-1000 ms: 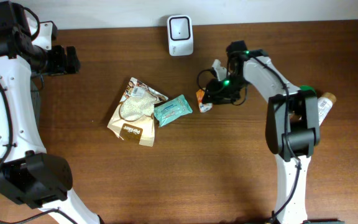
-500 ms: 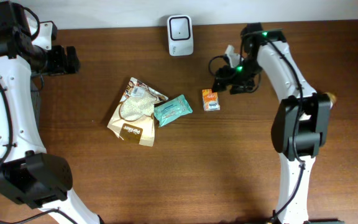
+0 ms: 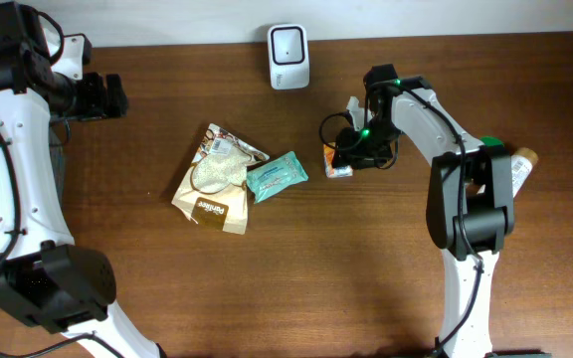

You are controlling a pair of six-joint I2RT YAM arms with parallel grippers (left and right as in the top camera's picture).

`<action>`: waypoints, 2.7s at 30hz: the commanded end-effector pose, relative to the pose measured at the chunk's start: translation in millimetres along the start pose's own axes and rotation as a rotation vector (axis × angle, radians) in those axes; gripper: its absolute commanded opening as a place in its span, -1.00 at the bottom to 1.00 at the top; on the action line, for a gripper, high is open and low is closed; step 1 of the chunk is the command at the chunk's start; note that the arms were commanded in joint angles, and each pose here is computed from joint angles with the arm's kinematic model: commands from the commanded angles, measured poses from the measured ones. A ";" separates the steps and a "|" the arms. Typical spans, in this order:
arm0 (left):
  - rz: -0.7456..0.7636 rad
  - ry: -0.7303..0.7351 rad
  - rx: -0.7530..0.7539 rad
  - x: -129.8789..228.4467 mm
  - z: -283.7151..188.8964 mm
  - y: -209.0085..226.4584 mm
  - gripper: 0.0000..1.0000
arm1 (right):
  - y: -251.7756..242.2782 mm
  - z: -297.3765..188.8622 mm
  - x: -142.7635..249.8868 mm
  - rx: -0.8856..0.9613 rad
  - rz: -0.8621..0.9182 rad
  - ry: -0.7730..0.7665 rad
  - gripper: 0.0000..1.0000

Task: Scan the item barcode
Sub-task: 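Grasp the orange tissue pack with the right gripper and lift it toward the scanner, then hold the orange pack under the scanner with the right gripper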

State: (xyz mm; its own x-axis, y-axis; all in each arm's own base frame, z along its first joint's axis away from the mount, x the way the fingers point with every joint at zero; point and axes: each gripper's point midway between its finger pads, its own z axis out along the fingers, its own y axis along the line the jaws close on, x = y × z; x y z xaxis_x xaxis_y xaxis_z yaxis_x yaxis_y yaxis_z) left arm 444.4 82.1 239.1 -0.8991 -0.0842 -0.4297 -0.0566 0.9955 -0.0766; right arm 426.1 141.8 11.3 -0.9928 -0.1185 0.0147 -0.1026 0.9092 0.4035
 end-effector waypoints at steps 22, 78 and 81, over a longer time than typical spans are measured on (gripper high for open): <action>0.009 -0.011 0.005 -1.6 -2.8 2.1 0.98 | 61.3 -57.0 2.4 -0.371 -0.066 -0.063 -0.91; 0.008 -0.011 0.005 -1.6 -2.9 2.6 0.98 | 147.4 -276.5 -131.0 0.726 -0.378 -0.996 -0.92; 0.008 -0.011 0.005 -1.6 -2.9 2.4 0.98 | 158.3 -259.6 -152.8 0.825 -0.478 -1.017 -0.92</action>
State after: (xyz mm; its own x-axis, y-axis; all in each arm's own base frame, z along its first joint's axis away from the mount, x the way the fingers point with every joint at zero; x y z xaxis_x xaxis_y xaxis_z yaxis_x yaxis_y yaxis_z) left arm 444.4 82.3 239.1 -0.8991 -0.0841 -0.4296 -0.0569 0.9955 -0.0759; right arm 560.6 207.7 334.5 -0.4192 -0.2713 -0.8664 -0.1557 0.9617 -0.2258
